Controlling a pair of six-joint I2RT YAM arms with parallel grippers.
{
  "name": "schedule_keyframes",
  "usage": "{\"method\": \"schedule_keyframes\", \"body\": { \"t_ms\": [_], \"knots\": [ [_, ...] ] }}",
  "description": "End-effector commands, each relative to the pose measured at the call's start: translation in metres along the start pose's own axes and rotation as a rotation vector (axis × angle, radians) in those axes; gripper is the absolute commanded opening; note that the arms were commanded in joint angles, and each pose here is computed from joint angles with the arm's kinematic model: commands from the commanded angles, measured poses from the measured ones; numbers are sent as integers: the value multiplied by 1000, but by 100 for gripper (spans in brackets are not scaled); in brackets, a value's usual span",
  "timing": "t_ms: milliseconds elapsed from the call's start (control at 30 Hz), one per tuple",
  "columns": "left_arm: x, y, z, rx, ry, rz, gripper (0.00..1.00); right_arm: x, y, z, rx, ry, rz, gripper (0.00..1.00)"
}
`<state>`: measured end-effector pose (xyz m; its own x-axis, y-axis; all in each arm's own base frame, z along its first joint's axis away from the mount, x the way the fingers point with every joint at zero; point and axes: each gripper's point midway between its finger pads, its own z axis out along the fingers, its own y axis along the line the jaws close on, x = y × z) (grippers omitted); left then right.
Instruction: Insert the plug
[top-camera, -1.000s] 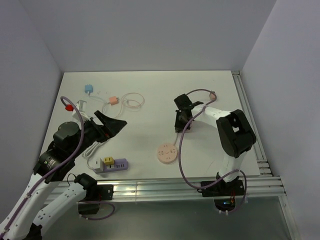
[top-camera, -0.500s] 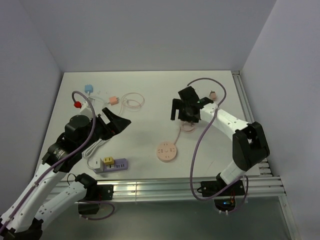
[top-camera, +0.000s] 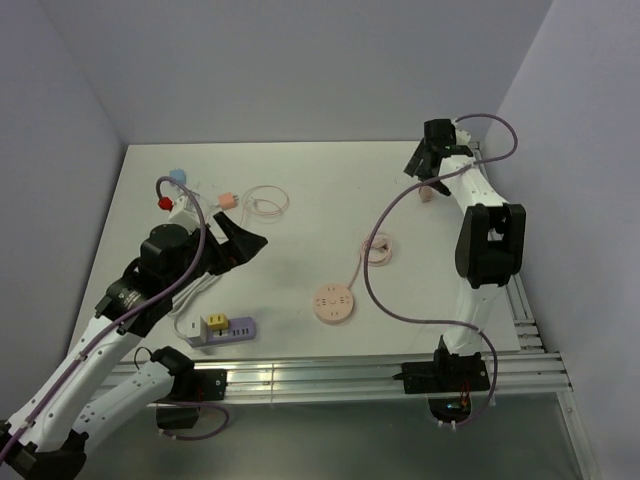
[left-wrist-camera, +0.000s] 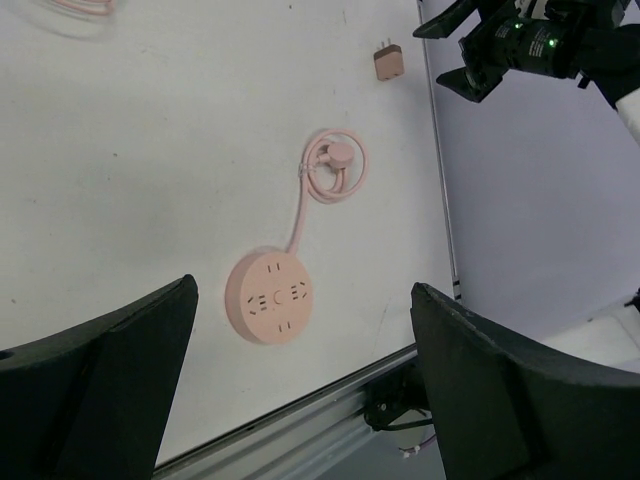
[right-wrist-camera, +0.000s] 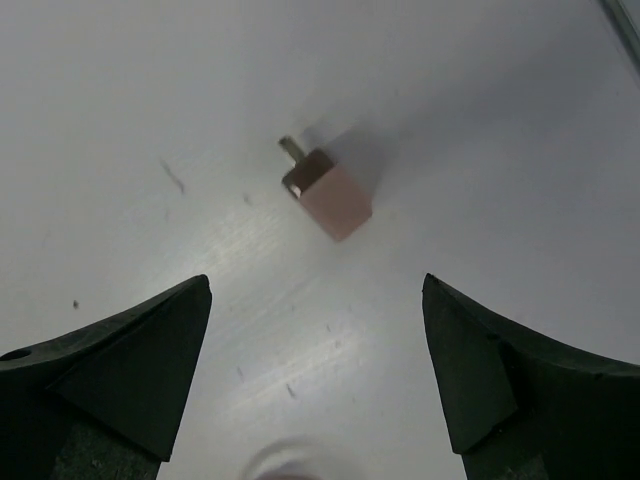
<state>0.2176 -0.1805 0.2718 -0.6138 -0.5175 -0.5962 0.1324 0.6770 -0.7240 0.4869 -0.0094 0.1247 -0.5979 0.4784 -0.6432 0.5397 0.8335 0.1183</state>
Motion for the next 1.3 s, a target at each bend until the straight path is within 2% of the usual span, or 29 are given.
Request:
{"method": "schedule_keyframes", "body": {
  "t_ms": [0,67,100,267,700,1033,1100,1133,1200,1233,1267],
  "knots": [
    [-4,-1,9,15,-21,39,93,-25,-14,36,42,7,39,92],
    [-1,1,13,14,-10,36,93,-39,-14,46,41,17,44,91],
    [1,2,15,12,-3,36,93,-31,-15,62,33,61,39,89],
    [4,4,26,5,17,49,93,-29,-11,85,31,85,-5,86],
    [4,4,28,-4,29,60,93,1,-8,103,5,155,-57,81],
    [4,1,21,1,31,43,93,13,-8,108,10,203,-58,54],
    [5,-1,18,9,36,37,93,12,-7,107,8,201,-56,39],
    [6,-1,17,9,43,31,93,10,-6,105,3,198,-53,22],
    [8,-3,16,17,55,23,91,4,0,95,-18,181,-45,4],
    [10,-6,14,33,67,16,90,7,5,90,-27,185,-47,0],
    [13,-5,14,38,75,13,89,0,12,75,-50,166,-38,0]
  ]
}}
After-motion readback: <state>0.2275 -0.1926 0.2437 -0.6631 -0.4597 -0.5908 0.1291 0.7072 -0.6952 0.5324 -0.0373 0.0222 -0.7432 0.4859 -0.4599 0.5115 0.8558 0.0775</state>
